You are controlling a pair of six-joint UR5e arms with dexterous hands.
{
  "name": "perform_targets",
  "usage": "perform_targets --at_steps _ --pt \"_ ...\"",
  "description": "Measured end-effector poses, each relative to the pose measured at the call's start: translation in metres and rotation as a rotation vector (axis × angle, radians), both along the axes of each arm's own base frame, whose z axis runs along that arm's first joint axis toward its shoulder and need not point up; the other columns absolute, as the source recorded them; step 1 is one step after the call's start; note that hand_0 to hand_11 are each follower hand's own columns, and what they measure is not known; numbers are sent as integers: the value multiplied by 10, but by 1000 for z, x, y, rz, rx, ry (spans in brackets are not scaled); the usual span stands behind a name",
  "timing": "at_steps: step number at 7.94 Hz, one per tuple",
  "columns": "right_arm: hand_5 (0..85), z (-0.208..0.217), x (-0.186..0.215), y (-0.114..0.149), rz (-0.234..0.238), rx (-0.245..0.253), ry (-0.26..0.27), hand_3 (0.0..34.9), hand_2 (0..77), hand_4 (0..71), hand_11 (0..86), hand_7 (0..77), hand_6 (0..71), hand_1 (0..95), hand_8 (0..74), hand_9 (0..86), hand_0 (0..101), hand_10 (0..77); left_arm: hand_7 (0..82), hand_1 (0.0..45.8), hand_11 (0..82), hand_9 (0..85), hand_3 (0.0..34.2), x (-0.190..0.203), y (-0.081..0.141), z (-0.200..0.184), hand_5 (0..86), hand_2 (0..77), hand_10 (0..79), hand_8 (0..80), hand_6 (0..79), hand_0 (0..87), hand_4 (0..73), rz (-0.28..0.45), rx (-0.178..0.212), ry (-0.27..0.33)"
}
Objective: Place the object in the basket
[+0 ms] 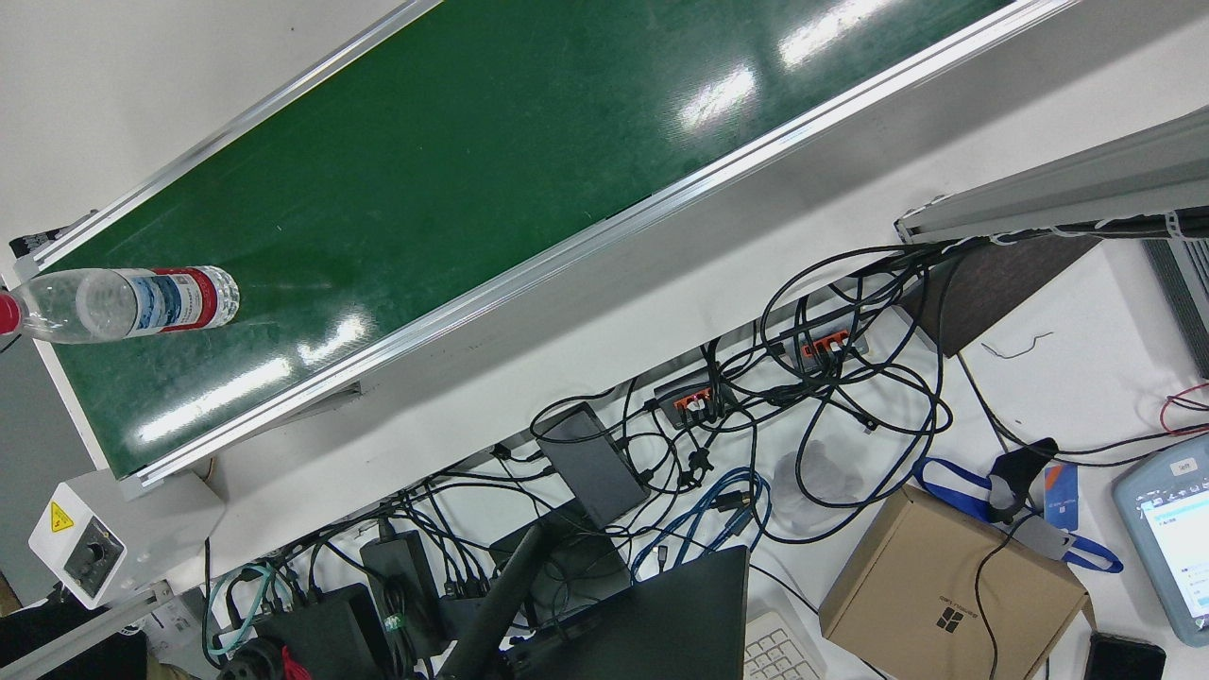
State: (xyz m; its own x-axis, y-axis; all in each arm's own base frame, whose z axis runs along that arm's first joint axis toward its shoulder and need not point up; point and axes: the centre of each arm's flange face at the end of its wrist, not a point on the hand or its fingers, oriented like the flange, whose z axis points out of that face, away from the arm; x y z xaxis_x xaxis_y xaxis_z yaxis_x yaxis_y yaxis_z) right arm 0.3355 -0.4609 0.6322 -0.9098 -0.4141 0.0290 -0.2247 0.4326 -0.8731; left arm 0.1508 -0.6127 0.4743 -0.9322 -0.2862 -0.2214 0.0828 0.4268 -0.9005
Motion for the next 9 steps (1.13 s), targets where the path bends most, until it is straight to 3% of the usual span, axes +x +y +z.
perform_targets --at_steps 5,9 --pt "0 0 0 0 0 0 0 2 5 5 0 5 0 0 0 0 3 0 11 82 60 109 97 -2 0 -2 256 5 27 104 44 568 11 -2 2 2" --pt "0 0 0 0 0 0 0 1 5 5 0 5 0 0 0 0 3 0 22 60 60 120 84 -4 -1 -2 256 11 33 120 55 566 11 -4 3 6"
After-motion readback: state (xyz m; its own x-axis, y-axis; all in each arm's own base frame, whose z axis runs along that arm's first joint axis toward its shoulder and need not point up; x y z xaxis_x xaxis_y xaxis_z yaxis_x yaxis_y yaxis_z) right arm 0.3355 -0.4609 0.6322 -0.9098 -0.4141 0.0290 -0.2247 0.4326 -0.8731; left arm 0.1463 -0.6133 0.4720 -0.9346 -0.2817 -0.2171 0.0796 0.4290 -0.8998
